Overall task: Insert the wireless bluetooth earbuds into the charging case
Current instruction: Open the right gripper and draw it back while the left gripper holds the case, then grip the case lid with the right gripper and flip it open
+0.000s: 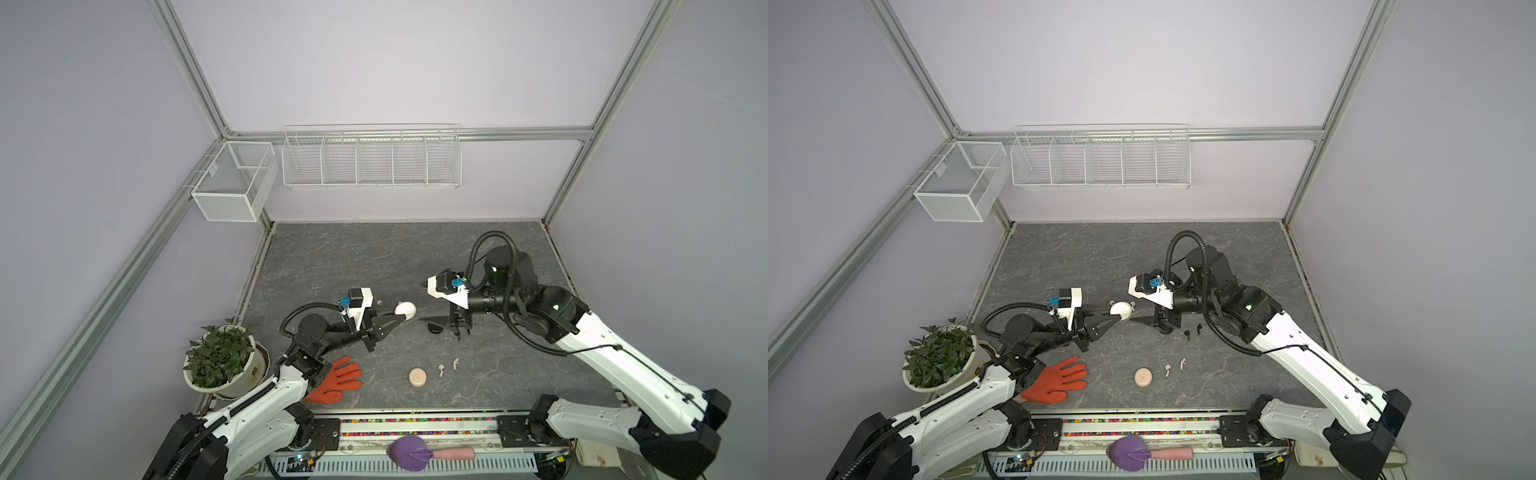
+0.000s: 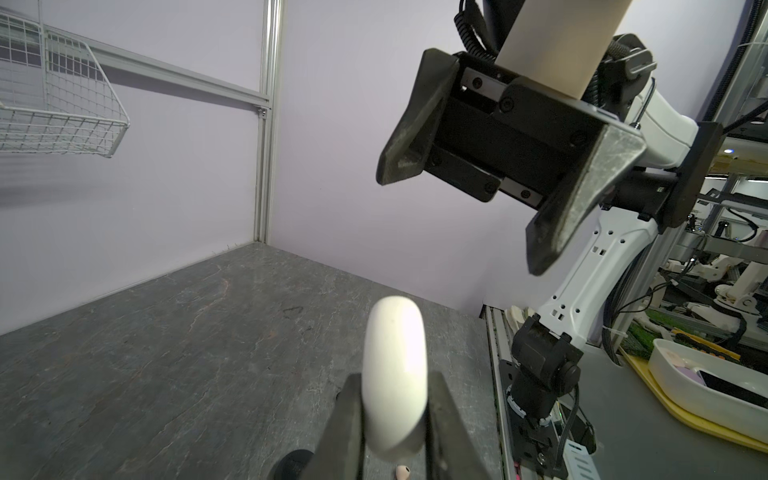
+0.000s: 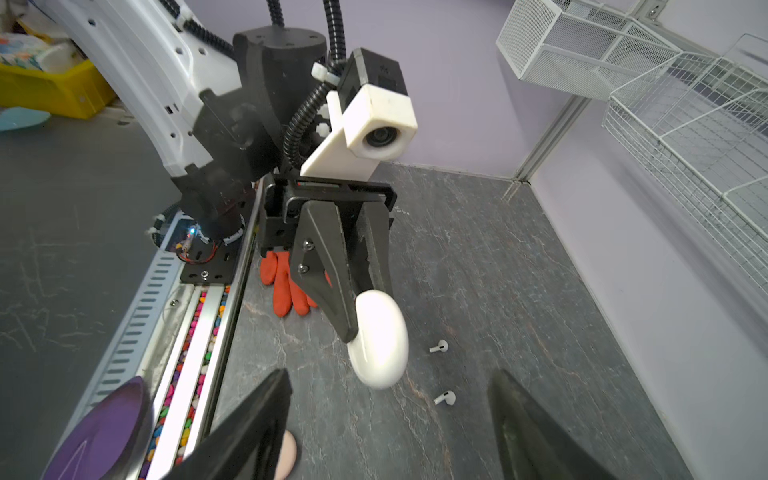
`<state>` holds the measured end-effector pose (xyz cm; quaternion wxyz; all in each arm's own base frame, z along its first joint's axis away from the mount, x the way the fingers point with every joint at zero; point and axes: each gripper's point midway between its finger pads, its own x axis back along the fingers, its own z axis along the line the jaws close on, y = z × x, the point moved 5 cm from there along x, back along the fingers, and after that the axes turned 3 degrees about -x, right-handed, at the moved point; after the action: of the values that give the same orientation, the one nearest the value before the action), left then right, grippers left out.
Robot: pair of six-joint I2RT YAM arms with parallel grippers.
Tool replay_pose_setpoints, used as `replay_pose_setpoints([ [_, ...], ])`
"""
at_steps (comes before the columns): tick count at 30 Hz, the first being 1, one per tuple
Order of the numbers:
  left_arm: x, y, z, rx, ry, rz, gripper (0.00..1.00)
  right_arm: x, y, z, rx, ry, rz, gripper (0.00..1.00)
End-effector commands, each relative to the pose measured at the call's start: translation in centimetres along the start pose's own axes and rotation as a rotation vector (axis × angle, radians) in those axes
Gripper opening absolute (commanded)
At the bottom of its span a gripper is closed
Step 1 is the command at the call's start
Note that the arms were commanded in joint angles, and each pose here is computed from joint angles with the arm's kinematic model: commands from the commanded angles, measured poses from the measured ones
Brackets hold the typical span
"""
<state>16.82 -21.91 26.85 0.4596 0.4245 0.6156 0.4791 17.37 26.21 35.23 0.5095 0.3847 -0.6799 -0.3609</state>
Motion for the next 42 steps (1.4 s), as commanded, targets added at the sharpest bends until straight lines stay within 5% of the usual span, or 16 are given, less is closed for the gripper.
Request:
replay_pose_setpoints([
  [1, -0.2, -0.2, 0.0, -0.011, -0.005, 0.008, 0.00, -0.3, -1.0, -0.1, 0.062, -0.039, 0.066, 0.78],
  [42, 0.2, -1.5, 0.2, 0.004, 0.014, 0.030, 0.00, -4.6, -1.3, -2.7, 0.108, -0.166, 0.099, 0.69],
])
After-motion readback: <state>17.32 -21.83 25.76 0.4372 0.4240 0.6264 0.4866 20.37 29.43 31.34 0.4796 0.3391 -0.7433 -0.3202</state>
